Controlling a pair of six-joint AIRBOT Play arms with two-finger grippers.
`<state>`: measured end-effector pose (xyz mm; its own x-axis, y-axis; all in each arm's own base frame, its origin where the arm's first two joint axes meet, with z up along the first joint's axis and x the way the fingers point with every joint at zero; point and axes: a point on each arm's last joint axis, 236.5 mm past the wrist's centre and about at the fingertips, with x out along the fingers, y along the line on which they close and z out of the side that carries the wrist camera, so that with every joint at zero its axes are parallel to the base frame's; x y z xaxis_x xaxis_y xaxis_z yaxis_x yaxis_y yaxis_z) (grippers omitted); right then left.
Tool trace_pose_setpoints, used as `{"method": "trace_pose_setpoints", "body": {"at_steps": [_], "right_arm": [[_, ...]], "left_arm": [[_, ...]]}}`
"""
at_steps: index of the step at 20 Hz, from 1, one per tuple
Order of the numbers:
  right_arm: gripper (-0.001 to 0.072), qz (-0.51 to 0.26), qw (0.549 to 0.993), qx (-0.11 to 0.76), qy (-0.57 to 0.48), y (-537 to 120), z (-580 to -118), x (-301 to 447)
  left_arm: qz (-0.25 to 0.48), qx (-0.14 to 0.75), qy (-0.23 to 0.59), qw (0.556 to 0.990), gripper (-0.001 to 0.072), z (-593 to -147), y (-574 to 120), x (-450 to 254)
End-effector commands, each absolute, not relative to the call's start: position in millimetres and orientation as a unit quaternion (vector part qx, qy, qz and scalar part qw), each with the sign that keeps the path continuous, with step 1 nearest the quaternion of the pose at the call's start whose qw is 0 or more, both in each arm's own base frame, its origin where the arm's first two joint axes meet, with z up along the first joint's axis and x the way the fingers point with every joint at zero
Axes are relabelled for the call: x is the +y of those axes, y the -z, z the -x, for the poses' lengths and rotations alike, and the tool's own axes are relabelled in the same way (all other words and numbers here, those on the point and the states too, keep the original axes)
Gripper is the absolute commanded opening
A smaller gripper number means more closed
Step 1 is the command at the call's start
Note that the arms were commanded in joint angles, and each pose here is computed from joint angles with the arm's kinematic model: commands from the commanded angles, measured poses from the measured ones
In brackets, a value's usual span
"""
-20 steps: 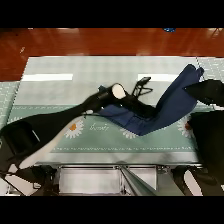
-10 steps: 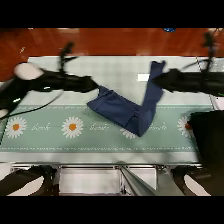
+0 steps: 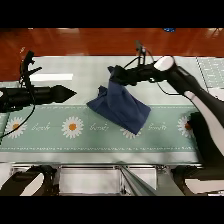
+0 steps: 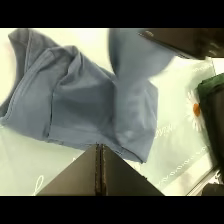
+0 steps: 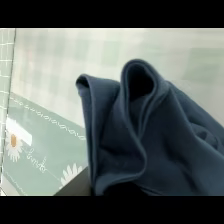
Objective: Fold the shirts.
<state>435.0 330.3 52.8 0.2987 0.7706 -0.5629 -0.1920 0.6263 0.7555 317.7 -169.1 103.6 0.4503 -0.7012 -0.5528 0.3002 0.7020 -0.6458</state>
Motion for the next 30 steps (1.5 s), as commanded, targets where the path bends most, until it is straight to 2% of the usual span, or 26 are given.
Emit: {"method": "trace_pose_setpoints", "body": {"at_steps": [1,4,6,9,11,14,17,19,21,25,30], "right_arm": [[0.0027,-0.312,0.732,0.512,-0.323,-30,-448,357],[0.0049,-0.314,0.719,0.530,-0.320,-16,-443,359],[0.0414,-0.313,0.707,0.544,-0.325,-14,-435,360],[0.0416,-0.290,0.680,0.578,-0.347,-18,-411,352],[0.0416,-0.250,0.688,0.589,-0.342,-31,-406,315],[0.0416,-0.156,0.757,0.581,-0.257,-70,-406,207],[0.0417,-0.072,0.825,0.555,-0.082,-100,-384,71],[0.0416,-0.111,0.844,0.524,0.005,-89,-356,19],[0.0417,-0.202,0.835,0.509,0.043,-41,-326,12],[0.0417,-0.382,0.757,0.529,0.036,56,-289,64],[0.0416,-0.438,0.694,0.569,-0.058,90,-288,145]], "left_arm": [[0.236,0.429,0.305,0.817,0.0018,-313,-101,-167],[0.236,0.430,0.305,0.816,0.0018,-314,-99,-167],[0.233,0.431,0.306,0.816,0.0018,-314,-98,-167],[0.234,0.422,0.292,0.826,0.0018,-327,-94,-162],[0.242,0.401,0.268,0.842,0.0018,-342,-101,-145],[0.246,0.378,0.250,0.856,0.0018,-350,-123,-120],[0.251,0.364,0.233,0.866,0.0018,-347,-135,-99],[0.248,0.361,0.238,0.867,0.0018,-343,-139,-101],[0.244,0.368,0.250,0.862,0.0018,-338,-137,-110],[0.240,0.394,0.273,0.844,0.0018,-324,-119,-133],[0.238,0.412,0.290,0.830,0.0018,-314,-107,-152]]}}
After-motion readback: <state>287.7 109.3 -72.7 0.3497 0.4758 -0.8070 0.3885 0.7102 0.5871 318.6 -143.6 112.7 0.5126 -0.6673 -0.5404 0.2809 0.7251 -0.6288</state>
